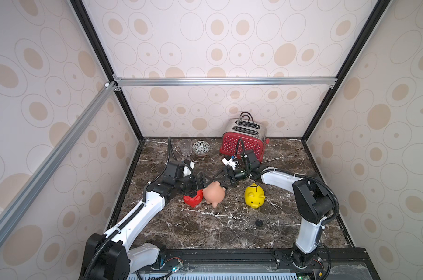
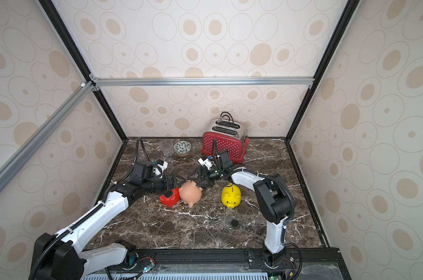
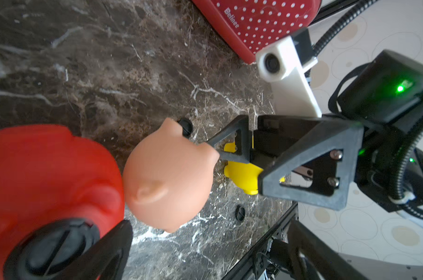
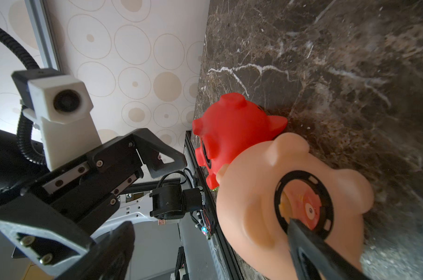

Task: Close piggy banks
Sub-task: Adjust the piggy bank at the center of the board.

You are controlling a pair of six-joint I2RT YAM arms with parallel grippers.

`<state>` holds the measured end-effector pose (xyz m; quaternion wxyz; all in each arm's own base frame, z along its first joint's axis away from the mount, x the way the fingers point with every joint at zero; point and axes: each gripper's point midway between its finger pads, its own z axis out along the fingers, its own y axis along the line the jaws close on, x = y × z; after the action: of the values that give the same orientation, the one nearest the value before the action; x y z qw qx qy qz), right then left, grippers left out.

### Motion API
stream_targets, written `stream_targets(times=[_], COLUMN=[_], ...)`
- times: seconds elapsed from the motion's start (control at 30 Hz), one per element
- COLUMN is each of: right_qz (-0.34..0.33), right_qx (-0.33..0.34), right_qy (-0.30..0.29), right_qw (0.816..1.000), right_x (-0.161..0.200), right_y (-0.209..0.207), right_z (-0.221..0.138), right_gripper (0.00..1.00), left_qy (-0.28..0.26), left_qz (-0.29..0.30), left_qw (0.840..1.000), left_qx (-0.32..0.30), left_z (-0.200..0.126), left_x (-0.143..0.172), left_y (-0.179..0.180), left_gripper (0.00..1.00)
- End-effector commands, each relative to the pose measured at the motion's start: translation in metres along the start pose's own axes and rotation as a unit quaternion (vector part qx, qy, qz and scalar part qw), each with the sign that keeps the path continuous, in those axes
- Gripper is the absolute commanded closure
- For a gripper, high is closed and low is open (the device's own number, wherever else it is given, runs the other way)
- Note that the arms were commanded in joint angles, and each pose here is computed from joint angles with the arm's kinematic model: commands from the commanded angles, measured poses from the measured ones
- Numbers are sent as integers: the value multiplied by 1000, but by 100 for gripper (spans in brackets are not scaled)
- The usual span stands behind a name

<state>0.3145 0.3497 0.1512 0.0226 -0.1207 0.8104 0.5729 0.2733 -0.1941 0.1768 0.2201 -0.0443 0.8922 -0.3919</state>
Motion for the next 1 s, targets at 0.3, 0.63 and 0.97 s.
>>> stream_targets(times=[0.3,0.63,0.97], right_qz=[-4,6,38], right_qx=[-18,-21,2], right_qy=[20,25,2], right_qw=[1000,999,999], right_x=[27,54,62], right_y=[16,22,21], right_z=[5,3,9], right_gripper=[0,1,2], left_qy=[15,13,15], left_qz=[-29,-27,-30], left_qw=[999,999,998], left_qx=[36,42,48], left_z=[-5,2,11], left_x=[40,38,37], left_y=[10,10,9], left_gripper=[1,1,1])
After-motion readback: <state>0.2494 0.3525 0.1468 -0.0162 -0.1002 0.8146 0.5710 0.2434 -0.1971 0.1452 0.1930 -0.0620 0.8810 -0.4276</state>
